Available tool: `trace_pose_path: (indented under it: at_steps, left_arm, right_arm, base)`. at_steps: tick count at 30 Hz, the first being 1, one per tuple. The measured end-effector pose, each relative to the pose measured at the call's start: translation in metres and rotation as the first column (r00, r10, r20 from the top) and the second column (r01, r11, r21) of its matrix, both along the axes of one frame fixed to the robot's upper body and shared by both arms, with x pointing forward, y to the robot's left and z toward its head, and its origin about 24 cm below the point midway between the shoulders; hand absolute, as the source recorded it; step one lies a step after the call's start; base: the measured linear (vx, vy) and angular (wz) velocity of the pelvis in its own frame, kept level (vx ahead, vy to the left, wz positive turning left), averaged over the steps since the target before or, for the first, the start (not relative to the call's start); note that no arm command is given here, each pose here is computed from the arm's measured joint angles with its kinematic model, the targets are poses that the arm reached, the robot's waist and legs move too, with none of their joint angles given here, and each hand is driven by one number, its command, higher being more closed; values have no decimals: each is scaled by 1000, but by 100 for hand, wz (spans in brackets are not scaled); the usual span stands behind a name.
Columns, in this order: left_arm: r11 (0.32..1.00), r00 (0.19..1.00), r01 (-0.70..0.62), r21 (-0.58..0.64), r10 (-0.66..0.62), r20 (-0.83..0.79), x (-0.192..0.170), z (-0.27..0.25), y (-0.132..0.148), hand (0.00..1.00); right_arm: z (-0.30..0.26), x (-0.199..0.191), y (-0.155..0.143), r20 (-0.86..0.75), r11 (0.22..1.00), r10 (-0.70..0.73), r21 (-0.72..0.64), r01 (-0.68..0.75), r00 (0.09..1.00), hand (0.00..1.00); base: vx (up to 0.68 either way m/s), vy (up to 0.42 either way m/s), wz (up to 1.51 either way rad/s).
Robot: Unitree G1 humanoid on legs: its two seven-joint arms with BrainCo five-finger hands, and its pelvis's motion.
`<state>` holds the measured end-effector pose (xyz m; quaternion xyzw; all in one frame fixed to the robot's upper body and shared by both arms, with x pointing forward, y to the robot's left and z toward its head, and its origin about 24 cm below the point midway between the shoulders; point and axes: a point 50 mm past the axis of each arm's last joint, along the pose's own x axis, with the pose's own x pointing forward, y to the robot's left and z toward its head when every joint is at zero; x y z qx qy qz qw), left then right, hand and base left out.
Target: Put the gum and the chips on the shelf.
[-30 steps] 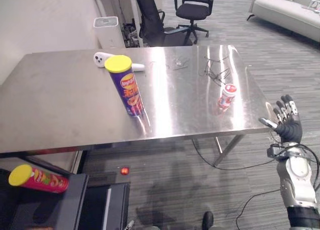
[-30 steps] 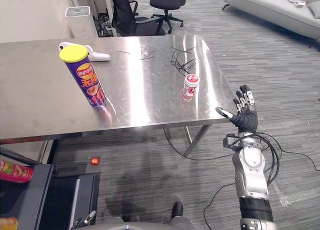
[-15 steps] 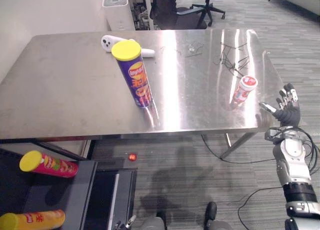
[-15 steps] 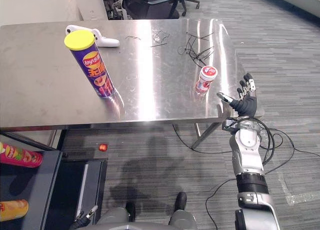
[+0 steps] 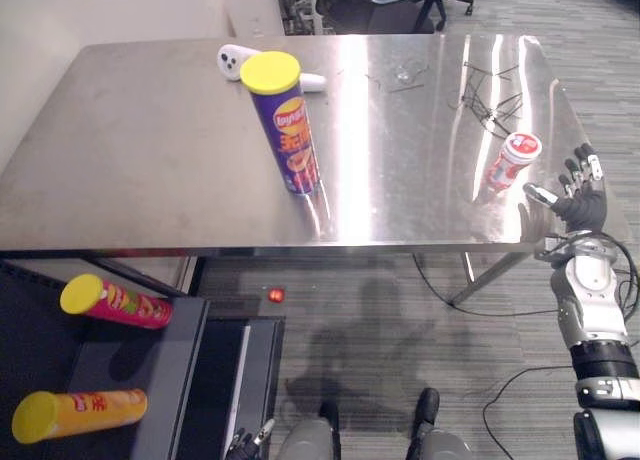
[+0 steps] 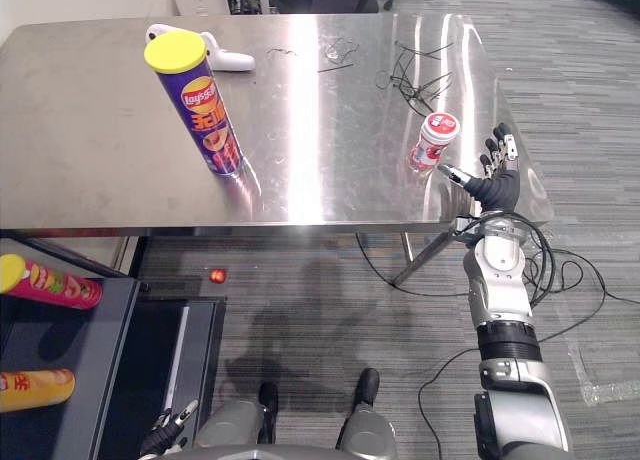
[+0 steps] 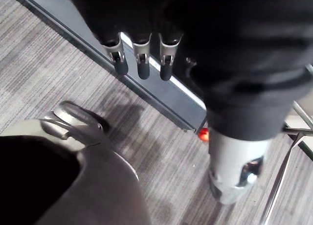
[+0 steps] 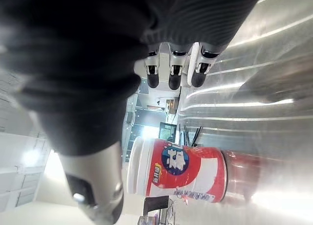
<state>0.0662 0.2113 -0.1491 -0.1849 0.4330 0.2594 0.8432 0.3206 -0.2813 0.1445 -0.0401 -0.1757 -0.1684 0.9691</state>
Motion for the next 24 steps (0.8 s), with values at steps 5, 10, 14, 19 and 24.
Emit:
trace_pose_path:
  at_steps: [5, 10, 14, 19, 24]
  left_arm:
    - [1000, 1000, 1, 1, -1, 3, 1, 0, 0, 0]
    - [1000, 1000, -10, -5, 11, 13, 2, 1, 0, 0]
    - [1000, 1000, -16, -8, 16, 21, 3, 2, 0, 0]
    - [1000, 999, -13, -8, 13, 37, 6, 3, 0, 0]
    - [1000, 999, -13, -11, 13, 33, 6, 3, -1, 0]
  right_arm:
    - [6, 4, 1, 14, 1000, 6, 1, -6, 1000, 0]
    - [11, 7, 0, 20, 1000, 2, -6, -2, 1000, 0]
    - [16, 12, 1, 20, 1000, 7, -20, -6, 1000, 0]
    - [21, 13, -1, 28, 999, 0, -33, 1, 1000, 0]
    - [24, 18, -3, 27, 1000, -14, -23, 14, 1000, 0]
  base:
    - [-59, -18, 3]
    - [-24, -7, 7]
    - [-7, 2, 1]
    - [-35, 5, 6]
    - [-42, -15, 9]
